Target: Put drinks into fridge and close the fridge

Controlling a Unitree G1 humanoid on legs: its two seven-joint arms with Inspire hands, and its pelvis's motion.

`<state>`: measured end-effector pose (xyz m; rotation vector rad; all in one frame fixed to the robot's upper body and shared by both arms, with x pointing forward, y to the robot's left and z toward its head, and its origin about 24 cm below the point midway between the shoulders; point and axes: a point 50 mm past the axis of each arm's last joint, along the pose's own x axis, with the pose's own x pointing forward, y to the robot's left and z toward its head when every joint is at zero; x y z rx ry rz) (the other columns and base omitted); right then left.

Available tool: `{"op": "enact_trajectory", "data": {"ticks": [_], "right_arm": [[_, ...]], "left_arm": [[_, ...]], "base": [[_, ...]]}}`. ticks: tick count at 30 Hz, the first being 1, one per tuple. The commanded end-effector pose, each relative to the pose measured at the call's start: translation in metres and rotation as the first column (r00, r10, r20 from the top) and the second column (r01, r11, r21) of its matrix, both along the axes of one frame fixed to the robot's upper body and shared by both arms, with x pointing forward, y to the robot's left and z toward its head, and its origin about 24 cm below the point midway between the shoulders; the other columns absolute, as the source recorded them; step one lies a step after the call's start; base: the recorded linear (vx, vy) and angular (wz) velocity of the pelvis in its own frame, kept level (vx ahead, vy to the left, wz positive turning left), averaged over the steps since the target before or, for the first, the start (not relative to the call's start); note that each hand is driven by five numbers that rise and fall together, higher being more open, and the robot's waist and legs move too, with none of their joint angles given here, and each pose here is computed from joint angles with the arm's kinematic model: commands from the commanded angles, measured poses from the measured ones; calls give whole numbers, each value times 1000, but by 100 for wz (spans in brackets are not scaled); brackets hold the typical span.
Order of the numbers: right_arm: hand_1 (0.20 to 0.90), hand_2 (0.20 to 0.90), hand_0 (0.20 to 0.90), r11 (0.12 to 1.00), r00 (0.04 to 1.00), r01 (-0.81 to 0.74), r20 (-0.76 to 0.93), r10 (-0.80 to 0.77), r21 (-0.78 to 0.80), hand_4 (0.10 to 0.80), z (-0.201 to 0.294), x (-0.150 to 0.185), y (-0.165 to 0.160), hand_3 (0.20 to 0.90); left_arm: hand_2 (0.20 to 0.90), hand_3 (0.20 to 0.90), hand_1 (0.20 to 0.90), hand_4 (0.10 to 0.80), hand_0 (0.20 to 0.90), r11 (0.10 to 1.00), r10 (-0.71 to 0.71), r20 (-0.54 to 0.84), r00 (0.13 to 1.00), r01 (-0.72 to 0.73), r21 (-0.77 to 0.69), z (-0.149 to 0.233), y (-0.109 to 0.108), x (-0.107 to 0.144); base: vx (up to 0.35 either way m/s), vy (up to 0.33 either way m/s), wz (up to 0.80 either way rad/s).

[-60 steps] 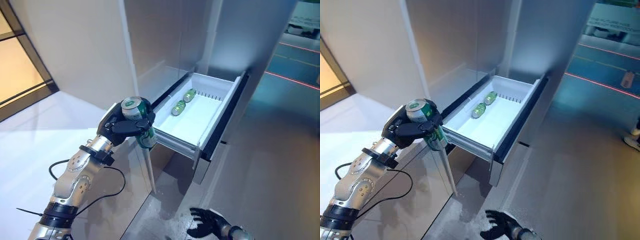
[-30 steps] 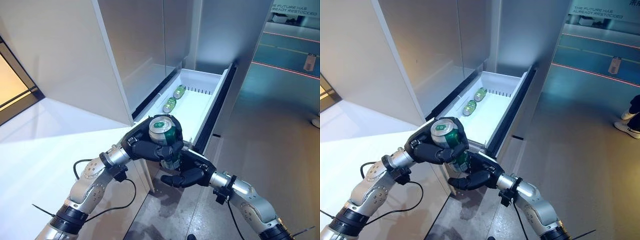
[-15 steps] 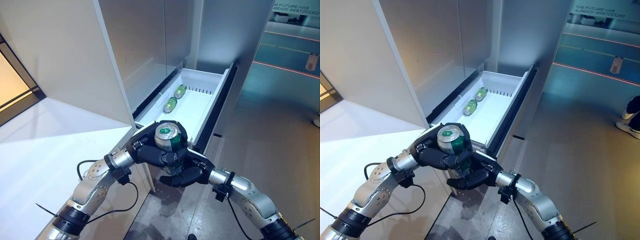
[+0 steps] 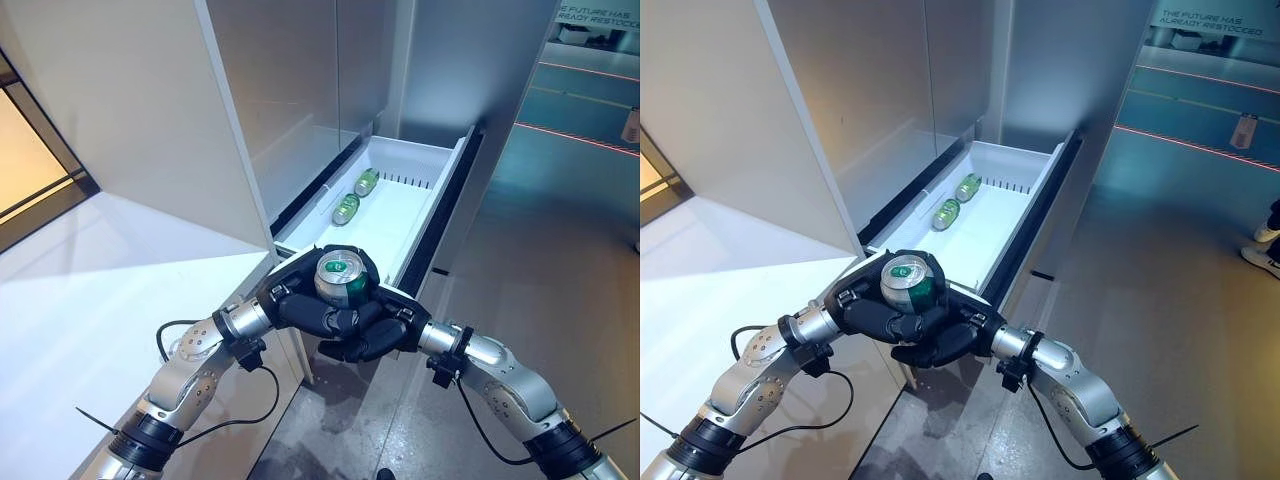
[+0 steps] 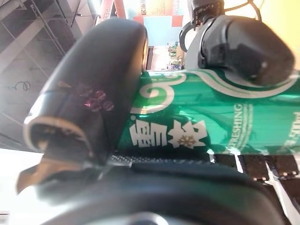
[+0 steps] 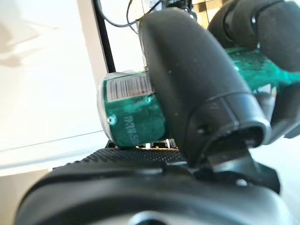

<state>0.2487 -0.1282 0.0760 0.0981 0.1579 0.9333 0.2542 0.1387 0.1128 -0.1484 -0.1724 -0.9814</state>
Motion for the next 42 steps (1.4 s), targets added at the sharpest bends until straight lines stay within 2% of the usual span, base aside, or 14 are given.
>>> {"op": "enact_trajectory", "data": {"ticks": [1, 5, 6, 7, 8, 14, 25, 30, 34, 35, 36, 37, 38, 42], "right_arm": [[900, 900, 900, 962, 965, -157, 240, 102, 224, 800, 72, 10, 31, 900], [900, 900, 900, 965, 974, -170, 181, 134, 201, 800, 61, 9, 34, 900], [552, 552, 552, 964, 975, -176, 170, 143, 200, 394, 59, 8, 35, 494], [328, 328, 328, 963, 976, -177, 160, 146, 202, 133, 56, 7, 35, 233], [300, 300, 300, 963, 977, -176, 159, 145, 204, 100, 56, 7, 35, 200], [300, 300, 300, 959, 981, -148, 160, 111, 240, 100, 57, 7, 38, 200], [300, 300, 300, 983, 976, -20, 218, -20, 183, 100, 66, 17, 26, 200], [300, 300, 300, 986, 963, 32, 260, -75, 164, 100, 73, 20, 21, 200], [300, 300, 300, 984, 944, 101, 297, -142, 150, 100, 81, 24, 13, 200], [300, 300, 300, 983, 940, 114, 303, -155, 147, 100, 82, 25, 11, 200], [300, 300, 300, 981, 937, 128, 308, -167, 145, 100, 83, 25, 10, 200], [300, 300, 300, 980, 935, 135, 310, -175, 145, 100, 84, 25, 8, 200], [300, 300, 300, 979, 931, 147, 313, -186, 143, 100, 85, 25, 6, 200], [300, 300, 300, 971, 911, 208, 339, -236, 119, 100, 84, 24, -6, 200]], "left_arm": [[300, 200, 300, 100, 300, 987, -30, 214, 976, 63, -147, 52, -13, 13], [300, 200, 300, 100, 300, 982, -39, 213, 976, 77, -170, 53, -16, 12], [300, 200, 300, 100, 300, 982, -45, 214, 976, 83, -172, 53, -17, 12], [300, 200, 300, 100, 300, 981, -51, 214, 976, 90, -174, 53, -18, 11], [300, 200, 300, 100, 300, 980, -53, 214, 975, 92, -174, 53, -18, 11], [300, 200, 300, 100, 300, 977, -79, 217, 973, 119, -176, 53, -24, 9], [300, 200, 300, 100, 300, 975, -123, 205, 971, 157, -160, 50, -30, 7], [300, 200, 300, 100, 300, 975, -96, 223, 970, 137, -175, 50, -32, 6], [305, 205, 305, 105, 305, 979, -24, 294, 956, 82, -187, 58, -27, 5], [436, 359, 436, 259, 436, 980, -3, 309, 951, 65, -191, 60, -25, 5], [436, 359, 436, 259, 436, 980, 13, 325, 946, 52, -190, 61, -25, 4], [632, 587, 632, 487, 632, 981, 21, 330, 944, 45, -190, 61, -24, 3], [900, 900, 900, 800, 900, 981, 43, 345, 937, 26, -193, 62, -22, 3], [900, 900, 900, 800, 900, 970, 148, 420, 895, -49, -237, 71, -13, -2]], "base": [[0, 0, 0], [0, 0, 0], [0, 0, 0], [0, 0, 0], [0, 0, 0], [0, 0, 0], [3, -2, 0], [0, 0, 0], [11, -26, 0], [17, -33, 0], [0, 0, 0], [0, 0, 0], [10, -34, 0], [3, -17, 0]]}}
